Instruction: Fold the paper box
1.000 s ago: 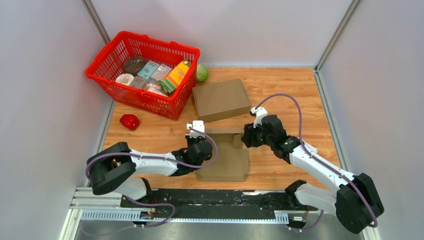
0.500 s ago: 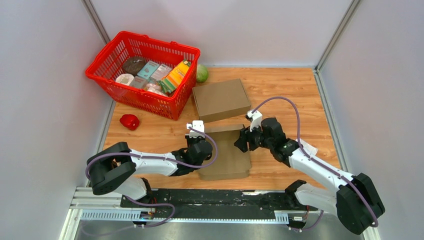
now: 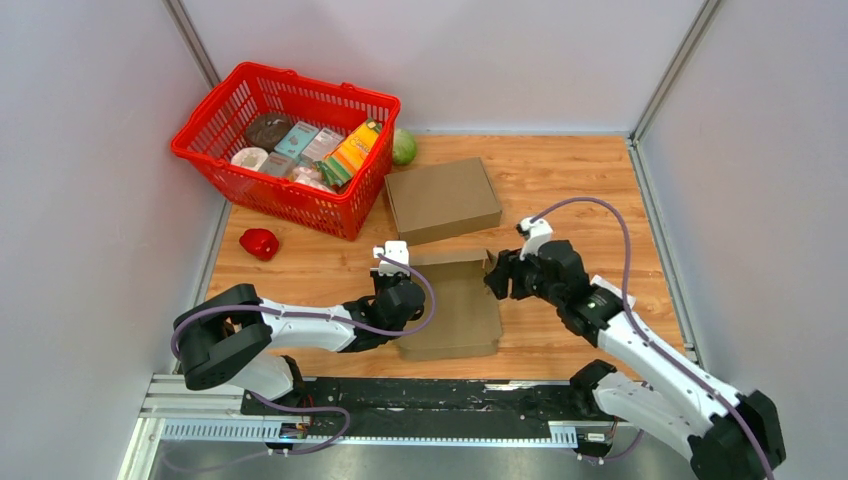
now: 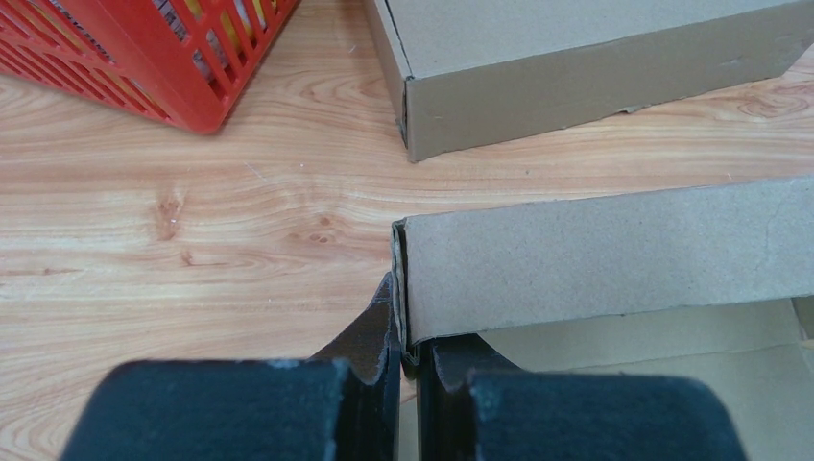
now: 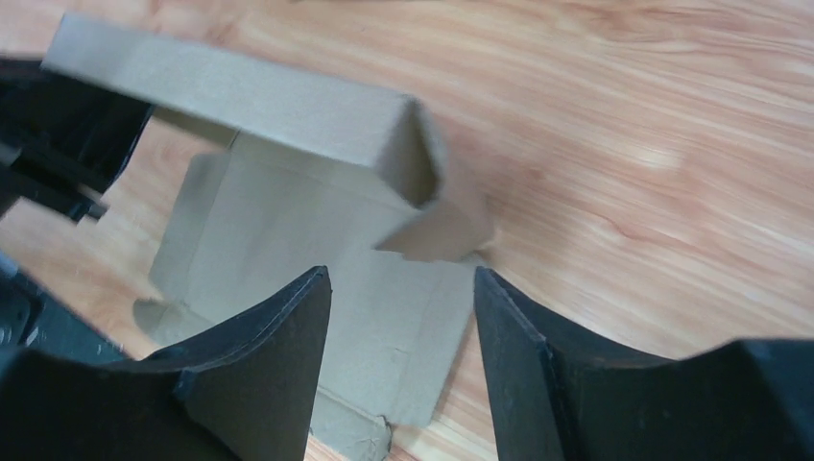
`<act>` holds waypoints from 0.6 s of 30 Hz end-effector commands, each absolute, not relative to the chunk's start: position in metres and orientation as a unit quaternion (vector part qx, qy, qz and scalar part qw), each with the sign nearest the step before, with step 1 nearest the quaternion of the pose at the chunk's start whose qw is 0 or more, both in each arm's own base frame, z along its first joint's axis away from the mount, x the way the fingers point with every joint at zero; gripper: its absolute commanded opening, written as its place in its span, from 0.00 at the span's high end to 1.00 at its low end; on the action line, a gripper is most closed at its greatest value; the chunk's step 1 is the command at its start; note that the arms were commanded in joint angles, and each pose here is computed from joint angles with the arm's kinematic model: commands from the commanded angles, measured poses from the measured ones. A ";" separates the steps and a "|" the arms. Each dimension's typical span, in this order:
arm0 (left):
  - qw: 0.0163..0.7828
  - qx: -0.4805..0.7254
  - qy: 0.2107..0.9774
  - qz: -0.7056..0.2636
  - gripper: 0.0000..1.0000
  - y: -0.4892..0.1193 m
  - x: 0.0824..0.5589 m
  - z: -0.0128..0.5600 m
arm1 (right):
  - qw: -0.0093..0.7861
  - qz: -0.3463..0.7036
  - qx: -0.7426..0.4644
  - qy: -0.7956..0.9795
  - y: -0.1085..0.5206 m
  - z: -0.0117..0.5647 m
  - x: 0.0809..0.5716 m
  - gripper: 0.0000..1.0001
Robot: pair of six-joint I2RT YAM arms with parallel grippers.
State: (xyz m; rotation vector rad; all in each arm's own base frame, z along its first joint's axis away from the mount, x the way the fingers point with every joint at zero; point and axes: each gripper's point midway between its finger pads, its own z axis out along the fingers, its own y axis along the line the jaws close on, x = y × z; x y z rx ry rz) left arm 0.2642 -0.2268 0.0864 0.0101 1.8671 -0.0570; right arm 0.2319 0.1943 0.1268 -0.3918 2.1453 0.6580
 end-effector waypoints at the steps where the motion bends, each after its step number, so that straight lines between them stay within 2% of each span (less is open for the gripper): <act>1: 0.575 0.030 0.817 -0.037 1.00 -0.232 0.257 0.073 | 0.439 0.132 0.011 0.889 0.123 0.137 0.236 0.40; 3: 0.575 0.032 0.817 -0.037 1.00 -0.233 0.256 0.073 | 0.445 0.105 0.061 0.887 0.106 0.137 0.235 0.40; 6: 0.573 0.034 0.818 -0.037 1.00 -0.234 0.256 0.073 | 0.429 0.096 0.047 0.897 0.109 0.126 0.237 0.41; 10: 0.574 0.034 0.817 -0.038 1.00 -0.235 0.257 0.073 | 0.429 0.126 -0.066 0.892 0.141 0.125 0.253 0.44; 12: 0.574 0.035 0.817 -0.038 1.00 -0.235 0.256 0.073 | 0.442 0.154 -0.102 0.878 0.158 0.133 0.254 0.45; 13: 0.574 0.033 0.817 -0.039 1.00 -0.234 0.256 0.074 | 0.475 0.175 -0.122 0.854 0.169 0.146 0.260 0.45; 18: 0.574 0.032 0.817 -0.038 1.00 -0.233 0.256 0.073 | 0.471 0.211 -0.160 0.841 0.189 0.138 0.260 0.49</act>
